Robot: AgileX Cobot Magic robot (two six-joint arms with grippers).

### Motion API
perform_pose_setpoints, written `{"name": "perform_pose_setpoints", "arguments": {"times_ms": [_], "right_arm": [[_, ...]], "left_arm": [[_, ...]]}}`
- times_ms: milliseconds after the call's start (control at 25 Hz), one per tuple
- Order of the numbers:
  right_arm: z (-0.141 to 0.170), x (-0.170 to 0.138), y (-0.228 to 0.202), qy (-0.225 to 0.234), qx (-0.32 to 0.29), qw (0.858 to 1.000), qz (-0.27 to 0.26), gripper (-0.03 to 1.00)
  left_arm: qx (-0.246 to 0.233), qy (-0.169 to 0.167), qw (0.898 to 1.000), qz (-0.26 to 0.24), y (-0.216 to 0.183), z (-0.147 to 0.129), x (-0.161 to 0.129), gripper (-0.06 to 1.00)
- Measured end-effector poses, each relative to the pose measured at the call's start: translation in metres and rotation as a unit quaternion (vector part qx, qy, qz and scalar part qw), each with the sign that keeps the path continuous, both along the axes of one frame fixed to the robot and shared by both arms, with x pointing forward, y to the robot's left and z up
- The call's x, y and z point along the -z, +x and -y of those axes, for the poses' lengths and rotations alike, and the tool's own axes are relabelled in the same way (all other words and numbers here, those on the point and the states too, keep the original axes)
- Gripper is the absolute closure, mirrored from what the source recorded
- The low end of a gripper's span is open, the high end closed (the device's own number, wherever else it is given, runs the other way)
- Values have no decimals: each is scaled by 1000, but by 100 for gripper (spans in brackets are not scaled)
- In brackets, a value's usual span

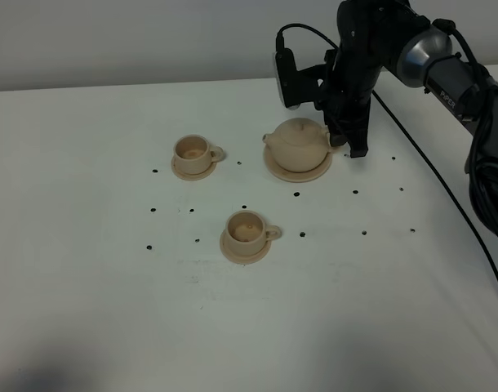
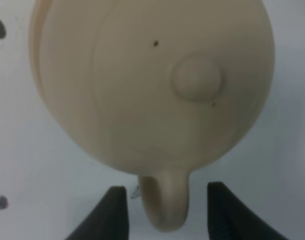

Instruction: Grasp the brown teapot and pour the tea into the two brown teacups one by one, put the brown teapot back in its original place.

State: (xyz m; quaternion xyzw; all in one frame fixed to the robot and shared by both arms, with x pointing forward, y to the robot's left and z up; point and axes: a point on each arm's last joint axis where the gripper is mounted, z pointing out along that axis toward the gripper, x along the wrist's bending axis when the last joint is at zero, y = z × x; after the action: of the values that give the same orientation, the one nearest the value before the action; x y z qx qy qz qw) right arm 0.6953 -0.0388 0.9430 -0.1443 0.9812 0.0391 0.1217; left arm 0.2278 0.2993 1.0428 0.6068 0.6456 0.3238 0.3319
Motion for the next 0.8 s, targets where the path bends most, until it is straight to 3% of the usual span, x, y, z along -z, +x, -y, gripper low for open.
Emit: {"name": "perform_pose_setpoints", "arguments": {"times_ms": [800], "right_arm": [[-5, 4, -3, -42, -18, 999, 19, 60]], "left_arm": [[0, 0, 1000, 0, 0, 0, 0, 54]]}}
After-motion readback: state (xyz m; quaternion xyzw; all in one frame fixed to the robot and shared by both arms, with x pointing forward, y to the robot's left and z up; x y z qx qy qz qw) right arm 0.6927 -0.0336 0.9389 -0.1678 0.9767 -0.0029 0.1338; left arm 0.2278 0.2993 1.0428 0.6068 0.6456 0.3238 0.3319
